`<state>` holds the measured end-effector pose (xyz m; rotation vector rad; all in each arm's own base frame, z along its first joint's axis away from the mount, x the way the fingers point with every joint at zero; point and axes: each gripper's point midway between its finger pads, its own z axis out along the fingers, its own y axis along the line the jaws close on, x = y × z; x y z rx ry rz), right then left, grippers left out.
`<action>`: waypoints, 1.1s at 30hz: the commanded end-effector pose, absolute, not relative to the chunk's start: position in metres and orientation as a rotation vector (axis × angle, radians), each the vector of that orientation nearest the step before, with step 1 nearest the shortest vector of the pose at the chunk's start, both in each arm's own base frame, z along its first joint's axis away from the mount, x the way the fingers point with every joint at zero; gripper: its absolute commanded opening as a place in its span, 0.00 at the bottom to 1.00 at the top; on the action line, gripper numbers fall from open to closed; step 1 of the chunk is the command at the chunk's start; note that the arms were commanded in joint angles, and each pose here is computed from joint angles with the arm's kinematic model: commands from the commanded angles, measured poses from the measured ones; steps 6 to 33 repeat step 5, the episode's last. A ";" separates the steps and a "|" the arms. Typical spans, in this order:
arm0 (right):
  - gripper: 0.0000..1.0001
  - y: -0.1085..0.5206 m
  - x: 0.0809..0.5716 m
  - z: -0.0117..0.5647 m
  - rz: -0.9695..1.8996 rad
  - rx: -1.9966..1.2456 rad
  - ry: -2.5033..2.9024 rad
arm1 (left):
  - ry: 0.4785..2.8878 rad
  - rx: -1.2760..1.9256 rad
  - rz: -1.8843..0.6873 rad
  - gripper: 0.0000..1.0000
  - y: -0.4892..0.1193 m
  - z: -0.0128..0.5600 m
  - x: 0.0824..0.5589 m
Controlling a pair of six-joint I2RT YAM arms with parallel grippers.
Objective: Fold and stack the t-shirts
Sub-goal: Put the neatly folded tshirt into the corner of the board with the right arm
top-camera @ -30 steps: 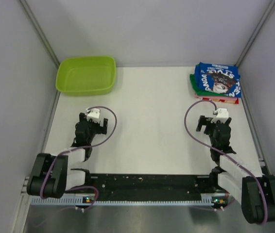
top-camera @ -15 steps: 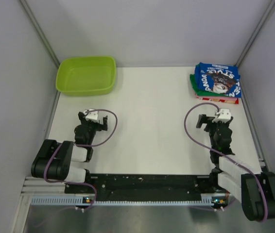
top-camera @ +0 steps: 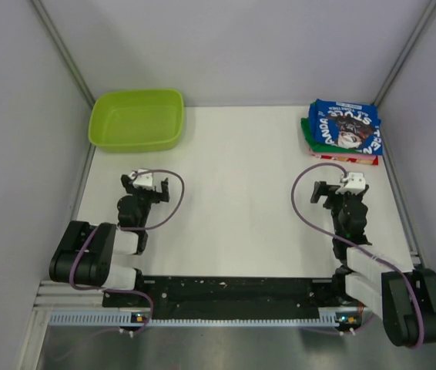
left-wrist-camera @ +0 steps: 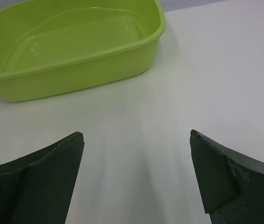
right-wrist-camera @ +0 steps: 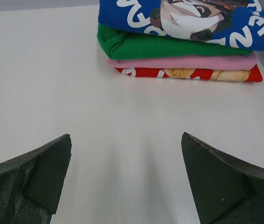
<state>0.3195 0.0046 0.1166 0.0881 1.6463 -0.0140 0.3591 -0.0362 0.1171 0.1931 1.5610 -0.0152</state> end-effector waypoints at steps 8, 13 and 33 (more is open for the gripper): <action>0.99 0.006 0.319 0.139 0.058 0.182 1.523 | 1.518 0.161 -0.017 0.99 -0.034 0.131 0.364; 0.99 0.006 0.319 0.139 0.058 0.182 1.523 | 1.518 0.161 -0.017 0.99 -0.034 0.131 0.364; 0.99 0.006 0.319 0.139 0.058 0.182 1.523 | 1.518 0.161 -0.017 0.99 -0.034 0.131 0.364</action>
